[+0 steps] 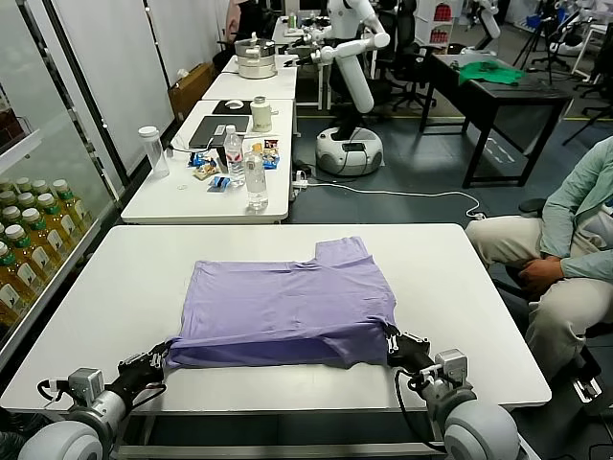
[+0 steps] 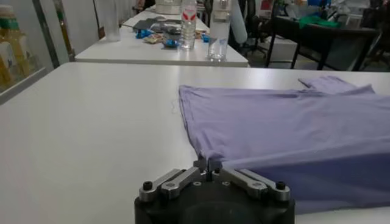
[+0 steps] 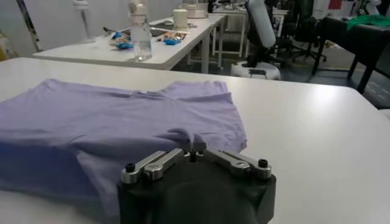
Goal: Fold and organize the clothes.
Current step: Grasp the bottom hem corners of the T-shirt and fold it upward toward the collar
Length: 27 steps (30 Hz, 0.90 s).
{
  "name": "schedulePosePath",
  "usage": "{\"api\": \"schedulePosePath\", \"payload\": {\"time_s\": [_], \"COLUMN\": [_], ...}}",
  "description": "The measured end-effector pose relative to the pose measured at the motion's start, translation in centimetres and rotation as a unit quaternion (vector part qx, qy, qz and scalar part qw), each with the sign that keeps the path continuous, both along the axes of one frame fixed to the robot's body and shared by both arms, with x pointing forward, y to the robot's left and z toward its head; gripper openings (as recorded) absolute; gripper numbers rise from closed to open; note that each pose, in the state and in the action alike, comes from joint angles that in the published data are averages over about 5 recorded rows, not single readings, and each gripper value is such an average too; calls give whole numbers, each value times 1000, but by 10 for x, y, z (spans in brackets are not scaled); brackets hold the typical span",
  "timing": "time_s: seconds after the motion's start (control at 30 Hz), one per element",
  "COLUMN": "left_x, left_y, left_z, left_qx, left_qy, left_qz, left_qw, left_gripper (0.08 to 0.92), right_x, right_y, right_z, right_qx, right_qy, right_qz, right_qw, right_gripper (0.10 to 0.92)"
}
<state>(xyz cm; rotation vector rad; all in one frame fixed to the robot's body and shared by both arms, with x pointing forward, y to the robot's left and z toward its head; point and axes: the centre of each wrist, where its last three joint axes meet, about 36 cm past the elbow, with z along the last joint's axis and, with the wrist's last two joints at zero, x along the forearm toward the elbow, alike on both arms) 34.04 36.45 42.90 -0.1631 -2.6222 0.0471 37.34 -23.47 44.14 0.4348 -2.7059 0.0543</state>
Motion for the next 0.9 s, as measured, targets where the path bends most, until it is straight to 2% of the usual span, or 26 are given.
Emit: {"api": "schedulePosePath", "payload": {"time_s": [0.37, 0.43, 0.5, 0.63, 0.9], "left_x": [19, 21, 23, 27, 33], "left_y": [10, 10, 10, 11, 21], "left_z": [-7, -9, -11, -13, -4], "left_qx": [-7, -6, -5, -2, 5], "left_qy": [0, 0, 0, -9, -47], "left_qz": [-4, -4, -4, 0, 13], "left_qw": [1000, 1000, 1000, 1000, 999], "left_gripper": [89, 96, 119, 227, 452], "right_x": [14, 16, 17, 19, 21], "right_y": [-1, 0, 1, 2, -2], "right_z": [-10, -12, -15, -18, -18], "right_qx": [-4, -5, -6, -7, -9], "right_qy": [13, 16, 19, 24, 25], "right_qz": [-12, -13, -15, -21, -30], "right_qw": [1000, 1000, 1000, 999, 999], "right_gripper": [113, 142, 198, 316, 540]}}
